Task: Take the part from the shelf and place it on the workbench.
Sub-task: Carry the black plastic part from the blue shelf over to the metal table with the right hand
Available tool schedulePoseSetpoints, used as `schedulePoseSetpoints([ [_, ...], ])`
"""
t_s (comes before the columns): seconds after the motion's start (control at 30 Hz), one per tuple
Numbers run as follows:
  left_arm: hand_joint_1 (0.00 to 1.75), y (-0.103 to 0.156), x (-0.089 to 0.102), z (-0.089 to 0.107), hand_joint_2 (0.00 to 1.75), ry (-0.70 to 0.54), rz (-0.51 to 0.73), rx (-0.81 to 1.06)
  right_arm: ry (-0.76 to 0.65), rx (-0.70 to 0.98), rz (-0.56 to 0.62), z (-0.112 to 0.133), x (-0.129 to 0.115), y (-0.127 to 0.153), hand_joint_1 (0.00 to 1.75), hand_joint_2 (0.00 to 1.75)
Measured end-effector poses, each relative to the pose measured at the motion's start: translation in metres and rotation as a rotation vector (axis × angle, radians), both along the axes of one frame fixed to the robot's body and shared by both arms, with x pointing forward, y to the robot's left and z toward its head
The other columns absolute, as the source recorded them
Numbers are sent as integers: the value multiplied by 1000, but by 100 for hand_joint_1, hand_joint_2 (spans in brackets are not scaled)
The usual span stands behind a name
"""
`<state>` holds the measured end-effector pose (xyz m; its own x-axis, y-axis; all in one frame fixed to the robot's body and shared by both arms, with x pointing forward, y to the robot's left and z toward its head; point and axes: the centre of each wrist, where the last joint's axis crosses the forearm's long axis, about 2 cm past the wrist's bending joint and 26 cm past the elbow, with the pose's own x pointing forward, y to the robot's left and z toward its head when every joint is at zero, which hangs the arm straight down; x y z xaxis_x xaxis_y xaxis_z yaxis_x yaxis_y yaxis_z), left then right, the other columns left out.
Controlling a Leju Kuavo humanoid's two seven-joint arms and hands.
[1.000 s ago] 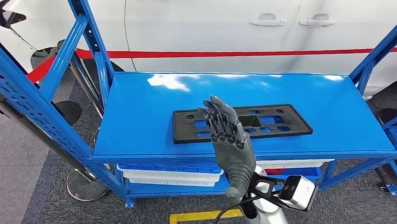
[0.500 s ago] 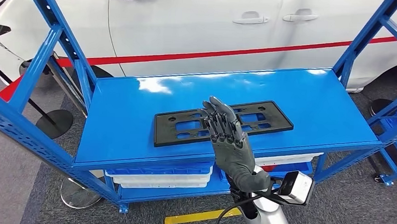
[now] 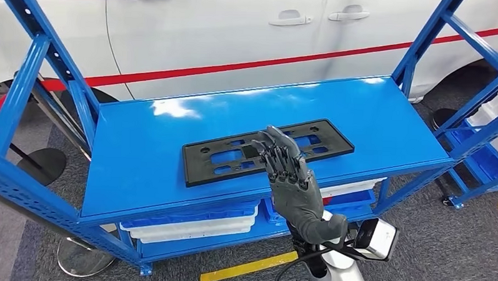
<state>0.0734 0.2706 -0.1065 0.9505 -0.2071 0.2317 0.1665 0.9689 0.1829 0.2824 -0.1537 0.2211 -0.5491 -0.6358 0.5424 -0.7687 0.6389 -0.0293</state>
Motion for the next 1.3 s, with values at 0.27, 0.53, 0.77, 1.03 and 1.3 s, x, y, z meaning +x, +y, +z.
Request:
schedulePoseSetpoints([
  [0.27, 0, -1, 3, 1, 0, -6, 1, 0, -7, 2, 4, 3, 1, 0, 0, 0],
  [0.53, 0, 0, -3, 0, 0, 2, 9, 2, 2, -1, 9, 6, 2, 0, 0, 0],
  [0.77, 0, -1, -1, 0, 0, -10, 13, 5, 1, 5, 8, 8, 2, 1, 0, 0],
  [1.03, 0, -1, -4, -1, 0, -7, 16, 3, -4, 12, -11, 9, 3, 0, 0, 0],
  [1.3, 0, -4, -1, 0, 0, -11, 16, -1, -17, 15, -19, 12, 3, -1, 0, 0],
])
